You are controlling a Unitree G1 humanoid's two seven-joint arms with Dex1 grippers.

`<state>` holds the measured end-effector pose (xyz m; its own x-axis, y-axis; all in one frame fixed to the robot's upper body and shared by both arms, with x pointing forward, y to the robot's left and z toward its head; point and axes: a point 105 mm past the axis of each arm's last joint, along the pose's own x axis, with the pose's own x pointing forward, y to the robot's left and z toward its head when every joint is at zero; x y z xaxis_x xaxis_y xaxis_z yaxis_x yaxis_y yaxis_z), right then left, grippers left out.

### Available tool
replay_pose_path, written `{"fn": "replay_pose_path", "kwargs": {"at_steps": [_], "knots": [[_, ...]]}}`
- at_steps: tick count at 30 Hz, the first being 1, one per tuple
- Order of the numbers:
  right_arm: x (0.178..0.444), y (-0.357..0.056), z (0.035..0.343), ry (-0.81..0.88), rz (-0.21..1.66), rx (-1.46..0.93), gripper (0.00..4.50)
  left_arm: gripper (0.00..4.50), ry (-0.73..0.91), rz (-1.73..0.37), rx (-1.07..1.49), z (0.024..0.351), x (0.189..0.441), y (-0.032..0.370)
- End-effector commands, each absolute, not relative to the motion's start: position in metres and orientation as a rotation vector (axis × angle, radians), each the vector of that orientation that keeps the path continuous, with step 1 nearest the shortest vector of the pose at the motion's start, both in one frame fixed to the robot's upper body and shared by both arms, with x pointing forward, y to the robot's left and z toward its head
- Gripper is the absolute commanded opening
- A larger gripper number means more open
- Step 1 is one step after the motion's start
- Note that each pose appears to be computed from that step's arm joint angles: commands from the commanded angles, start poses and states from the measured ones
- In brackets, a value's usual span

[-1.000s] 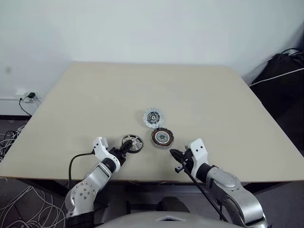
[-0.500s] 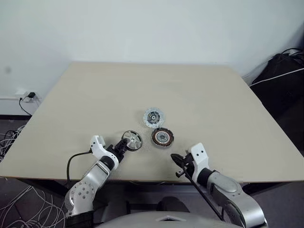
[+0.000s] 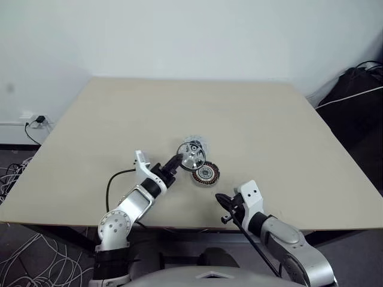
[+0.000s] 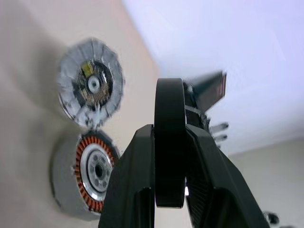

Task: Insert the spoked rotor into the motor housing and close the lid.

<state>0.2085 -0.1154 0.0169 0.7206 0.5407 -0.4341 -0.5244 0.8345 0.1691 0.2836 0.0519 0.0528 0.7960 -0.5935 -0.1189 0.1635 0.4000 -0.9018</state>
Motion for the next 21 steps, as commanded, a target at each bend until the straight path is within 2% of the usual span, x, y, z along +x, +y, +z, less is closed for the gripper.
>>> {"fn": "replay_pose_path", "kwargs": {"at_steps": [1, 12, 20, 21], "knots": [[0.212, -0.113, 0.027, 0.438, 0.587, 0.021, 0.00, 0.93, 0.420, -0.571, -1.124, 0.071, 0.293, 0.019], [0.210, -0.112, 0.027, 0.432, 0.571, 0.023, 0.00, 0.93, 0.517, -0.625, -1.165, 0.057, 0.298, -0.007], [0.210, -0.112, 0.030, 0.423, 0.569, 0.014, 0.00, 0.93, 0.453, -0.745, -1.251, 0.078, 0.293, -0.016], [0.211, -0.112, 0.030, 0.423, 0.569, 0.013, 0.00, 1.10, 0.448, -0.757, -1.261, 0.080, 0.292, -0.017]]}}
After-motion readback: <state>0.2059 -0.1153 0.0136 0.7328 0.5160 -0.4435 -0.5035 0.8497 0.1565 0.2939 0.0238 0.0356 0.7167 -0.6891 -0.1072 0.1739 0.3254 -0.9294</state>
